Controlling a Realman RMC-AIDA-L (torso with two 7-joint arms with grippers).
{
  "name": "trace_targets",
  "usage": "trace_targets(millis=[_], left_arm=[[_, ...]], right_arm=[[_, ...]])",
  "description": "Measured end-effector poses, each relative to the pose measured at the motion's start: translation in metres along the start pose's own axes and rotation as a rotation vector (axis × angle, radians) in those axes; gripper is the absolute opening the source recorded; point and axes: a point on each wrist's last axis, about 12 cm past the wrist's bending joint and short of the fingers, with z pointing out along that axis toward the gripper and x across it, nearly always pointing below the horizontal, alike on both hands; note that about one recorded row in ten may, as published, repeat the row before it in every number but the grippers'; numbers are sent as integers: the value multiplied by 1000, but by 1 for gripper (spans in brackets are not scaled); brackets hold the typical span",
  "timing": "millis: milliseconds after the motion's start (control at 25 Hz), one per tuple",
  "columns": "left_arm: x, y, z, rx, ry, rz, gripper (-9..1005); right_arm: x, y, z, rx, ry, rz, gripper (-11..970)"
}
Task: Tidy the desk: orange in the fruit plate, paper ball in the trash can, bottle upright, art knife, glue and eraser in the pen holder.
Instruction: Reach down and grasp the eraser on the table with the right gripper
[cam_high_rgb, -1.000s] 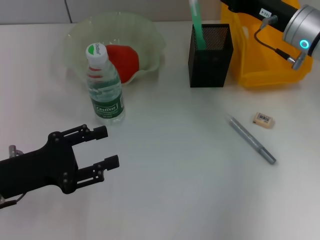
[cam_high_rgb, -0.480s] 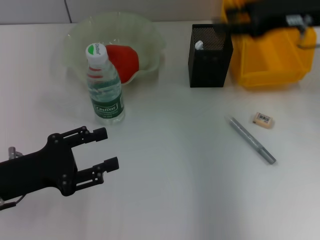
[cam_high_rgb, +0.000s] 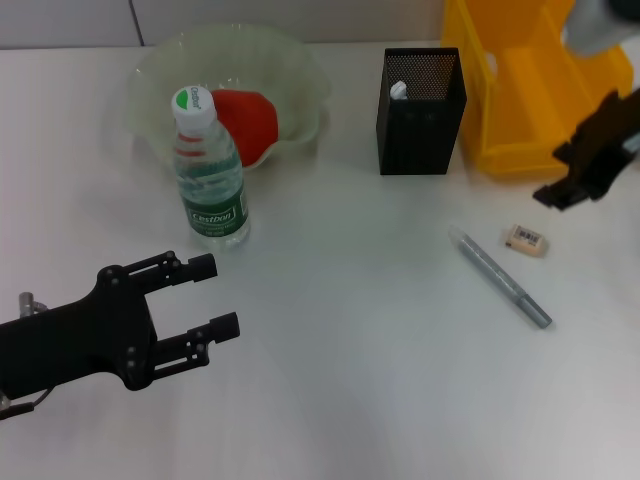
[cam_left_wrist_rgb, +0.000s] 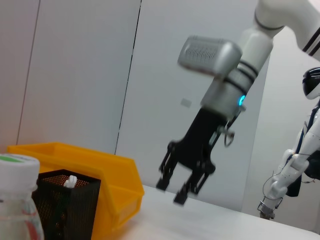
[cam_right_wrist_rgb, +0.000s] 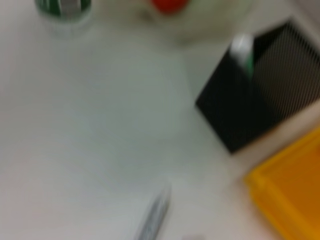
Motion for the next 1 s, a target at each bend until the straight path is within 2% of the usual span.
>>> trace_targets(millis=[40, 200, 280, 400, 800, 1000], left_arm=[[0, 0, 0, 0, 0, 0, 700], [0, 0, 1, -2, 0, -1, 700], [1, 0, 1, -1, 0, -2, 700], [2, -1, 3, 1, 1, -7, 700], [4, -1, 4, -9, 6, -10, 700], [5, -2, 4, -13, 6, -15, 700]], right_arm=[[0, 0, 0, 0, 0, 0, 526], [2, 2, 28, -2, 52, 13, 523], [2, 2, 32, -4, 57, 16, 521], [5, 2, 51, -23, 82, 25, 518], [9, 1, 81, -40, 90, 53, 508], [7, 3, 89, -48, 91, 56, 470]])
